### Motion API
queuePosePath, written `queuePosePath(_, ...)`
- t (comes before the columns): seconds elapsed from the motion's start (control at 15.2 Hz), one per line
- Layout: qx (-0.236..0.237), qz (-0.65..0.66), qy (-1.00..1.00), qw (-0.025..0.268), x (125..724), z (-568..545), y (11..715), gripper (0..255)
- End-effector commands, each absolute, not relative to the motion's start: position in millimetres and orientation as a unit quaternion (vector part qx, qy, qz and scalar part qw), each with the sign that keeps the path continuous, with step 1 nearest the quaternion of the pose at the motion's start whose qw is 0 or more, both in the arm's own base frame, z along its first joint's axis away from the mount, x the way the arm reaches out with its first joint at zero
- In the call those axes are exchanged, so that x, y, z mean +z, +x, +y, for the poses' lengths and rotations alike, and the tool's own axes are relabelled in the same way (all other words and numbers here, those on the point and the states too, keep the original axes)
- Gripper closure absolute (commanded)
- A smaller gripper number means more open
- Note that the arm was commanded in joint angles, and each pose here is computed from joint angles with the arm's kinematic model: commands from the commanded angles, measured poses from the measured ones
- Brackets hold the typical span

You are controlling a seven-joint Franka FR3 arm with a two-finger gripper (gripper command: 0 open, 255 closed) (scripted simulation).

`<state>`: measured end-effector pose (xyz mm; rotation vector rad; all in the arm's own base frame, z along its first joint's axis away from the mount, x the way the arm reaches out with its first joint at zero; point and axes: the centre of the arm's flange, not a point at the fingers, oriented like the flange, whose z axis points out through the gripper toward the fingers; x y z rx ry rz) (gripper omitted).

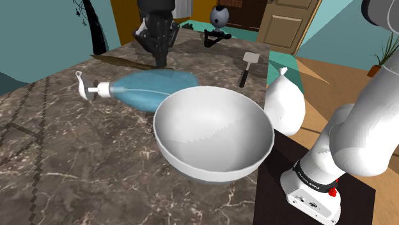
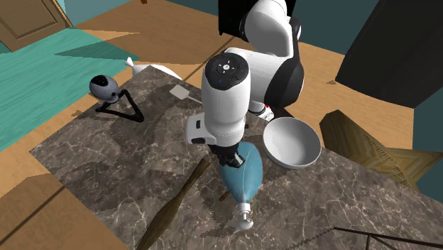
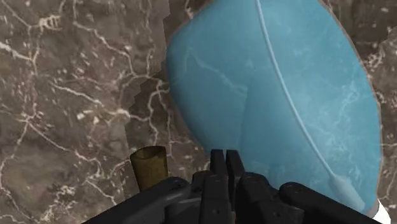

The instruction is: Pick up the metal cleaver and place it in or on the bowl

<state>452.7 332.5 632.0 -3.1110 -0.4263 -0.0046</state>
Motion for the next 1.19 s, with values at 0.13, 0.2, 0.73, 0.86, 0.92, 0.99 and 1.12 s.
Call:
queuePosePath(0.13, 0.002, -0.136, -0.991, -0.001, 636, 332, 453, 0)
queuePosePath(0.2, -0.006, -0.128, -0.992, 0.003, 630, 341, 457, 0)
queuePosePath(0.73, -0.052, -0.078, -0.995, 0.026, 596, 394, 486, 0)
queuePosePath(0.86, -0.052, -0.078, -0.995, 0.026, 585, 395, 487, 0)
queuePosePath(0.92, -0.052, -0.078, -0.995, 0.026, 580, 395, 488, 0)
queuePosePath(0.99, -0.052, -0.078, -0.995, 0.026, 575, 395, 488, 0)
queuePosePath(1.12, -0.052, -0.078, -0.995, 0.026, 561, 396, 489, 0)
